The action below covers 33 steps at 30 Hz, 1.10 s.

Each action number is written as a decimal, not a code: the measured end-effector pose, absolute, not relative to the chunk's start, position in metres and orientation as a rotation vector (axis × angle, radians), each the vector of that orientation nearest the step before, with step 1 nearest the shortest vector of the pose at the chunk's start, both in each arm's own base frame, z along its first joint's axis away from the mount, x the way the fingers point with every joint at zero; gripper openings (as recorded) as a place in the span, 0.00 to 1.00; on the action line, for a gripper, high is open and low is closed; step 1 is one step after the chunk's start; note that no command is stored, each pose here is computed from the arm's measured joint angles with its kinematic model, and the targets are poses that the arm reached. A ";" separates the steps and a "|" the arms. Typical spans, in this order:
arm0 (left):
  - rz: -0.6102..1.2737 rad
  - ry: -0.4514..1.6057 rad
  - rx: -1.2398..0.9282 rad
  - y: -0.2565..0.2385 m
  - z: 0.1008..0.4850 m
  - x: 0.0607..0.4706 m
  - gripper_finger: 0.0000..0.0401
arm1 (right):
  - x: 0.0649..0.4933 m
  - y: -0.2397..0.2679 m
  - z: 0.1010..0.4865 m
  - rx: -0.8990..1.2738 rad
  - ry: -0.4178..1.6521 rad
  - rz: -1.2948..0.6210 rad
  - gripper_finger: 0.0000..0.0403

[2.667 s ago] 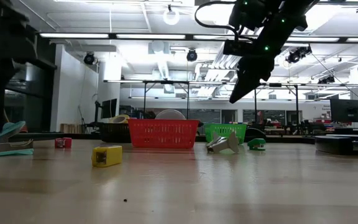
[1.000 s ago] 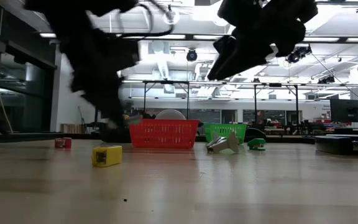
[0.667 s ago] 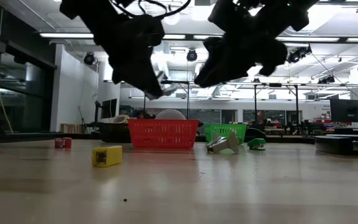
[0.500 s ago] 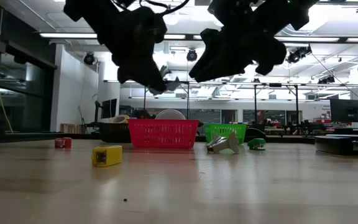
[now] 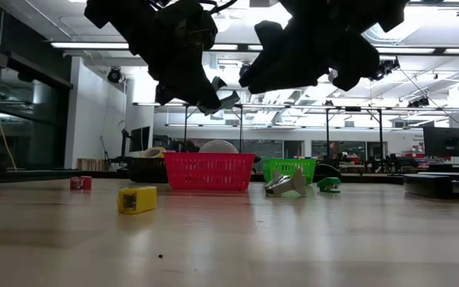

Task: Pick and place Stapler, Stapler remover, tape
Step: Put the light blue staple remover into the green basket

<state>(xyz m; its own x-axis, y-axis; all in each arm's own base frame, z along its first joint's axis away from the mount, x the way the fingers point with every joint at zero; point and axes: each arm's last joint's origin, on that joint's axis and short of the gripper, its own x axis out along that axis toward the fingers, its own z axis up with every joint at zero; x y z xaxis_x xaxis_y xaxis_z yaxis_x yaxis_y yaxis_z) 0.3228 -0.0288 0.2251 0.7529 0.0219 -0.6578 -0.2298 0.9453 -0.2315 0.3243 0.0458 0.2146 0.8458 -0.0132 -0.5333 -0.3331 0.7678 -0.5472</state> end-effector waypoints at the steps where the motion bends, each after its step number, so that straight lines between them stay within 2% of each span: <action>1: 0.139 0.707 -0.310 -0.029 0.225 0.323 0.07 | 0.324 0.048 0.215 -0.701 0.545 0.176 0.32; 12: 0.052 0.660 -0.341 -0.031 0.230 0.327 0.07 | 0.319 0.071 0.217 -0.942 0.546 0.127 0.32; 18: 0.006 0.662 -0.357 -0.033 0.231 0.327 0.07 | 0.316 0.083 0.217 -1.079 0.533 0.166 0.32; 33: -0.175 0.588 -0.439 -0.038 0.240 0.332 0.07 | 0.316 0.093 0.221 -1.191 0.467 0.204 0.32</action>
